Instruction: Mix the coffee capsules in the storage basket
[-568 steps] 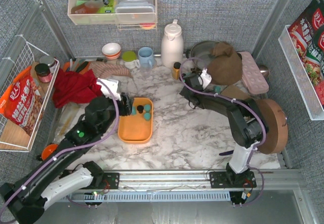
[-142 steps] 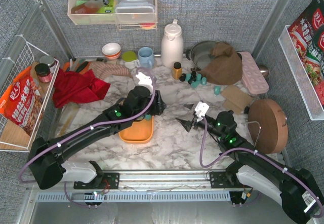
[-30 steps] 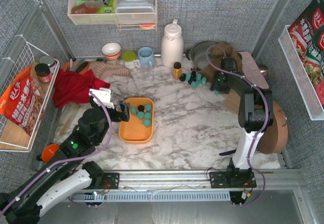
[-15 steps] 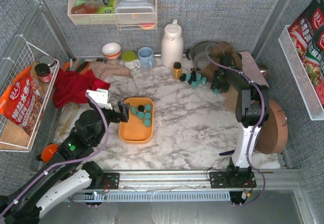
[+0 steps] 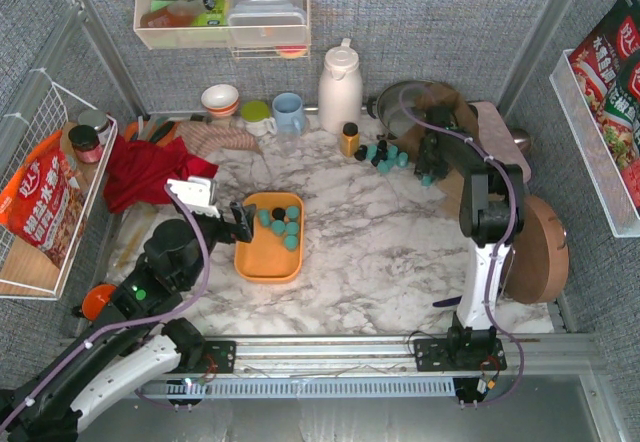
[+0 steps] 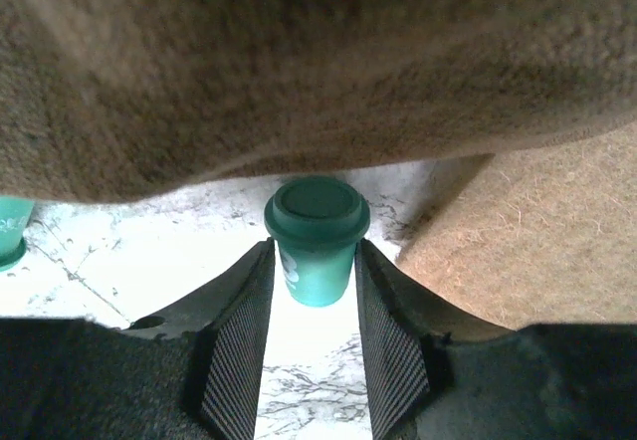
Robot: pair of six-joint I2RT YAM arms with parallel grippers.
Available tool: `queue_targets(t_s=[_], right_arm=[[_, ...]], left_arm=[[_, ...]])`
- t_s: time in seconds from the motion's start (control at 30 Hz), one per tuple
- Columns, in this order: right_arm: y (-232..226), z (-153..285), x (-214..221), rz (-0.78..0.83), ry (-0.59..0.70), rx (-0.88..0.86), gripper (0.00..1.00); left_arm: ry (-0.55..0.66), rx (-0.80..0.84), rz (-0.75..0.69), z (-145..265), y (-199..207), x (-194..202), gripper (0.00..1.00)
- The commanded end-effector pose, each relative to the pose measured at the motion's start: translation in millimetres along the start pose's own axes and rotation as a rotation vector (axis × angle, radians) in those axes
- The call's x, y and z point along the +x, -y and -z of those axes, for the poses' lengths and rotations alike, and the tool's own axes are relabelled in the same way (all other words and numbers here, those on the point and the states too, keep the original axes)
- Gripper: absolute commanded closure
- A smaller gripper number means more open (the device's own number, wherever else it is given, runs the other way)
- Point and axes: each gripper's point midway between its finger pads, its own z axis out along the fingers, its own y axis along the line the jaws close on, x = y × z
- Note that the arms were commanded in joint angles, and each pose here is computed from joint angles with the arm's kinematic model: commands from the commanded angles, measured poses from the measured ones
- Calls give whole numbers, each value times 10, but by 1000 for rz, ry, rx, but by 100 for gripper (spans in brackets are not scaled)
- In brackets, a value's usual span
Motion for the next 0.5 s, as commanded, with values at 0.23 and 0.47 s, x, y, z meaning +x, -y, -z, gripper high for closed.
queue_targets(t_s=[0.23, 0.47], right_arm=[[-23, 67, 86, 36, -24, -1, 58], [-64, 157, 75, 50, 22, -23, 71]], left_arm=[[9, 2, 3, -3, 3, -21, 1], [20, -7, 6, 13, -19, -41, 1]])
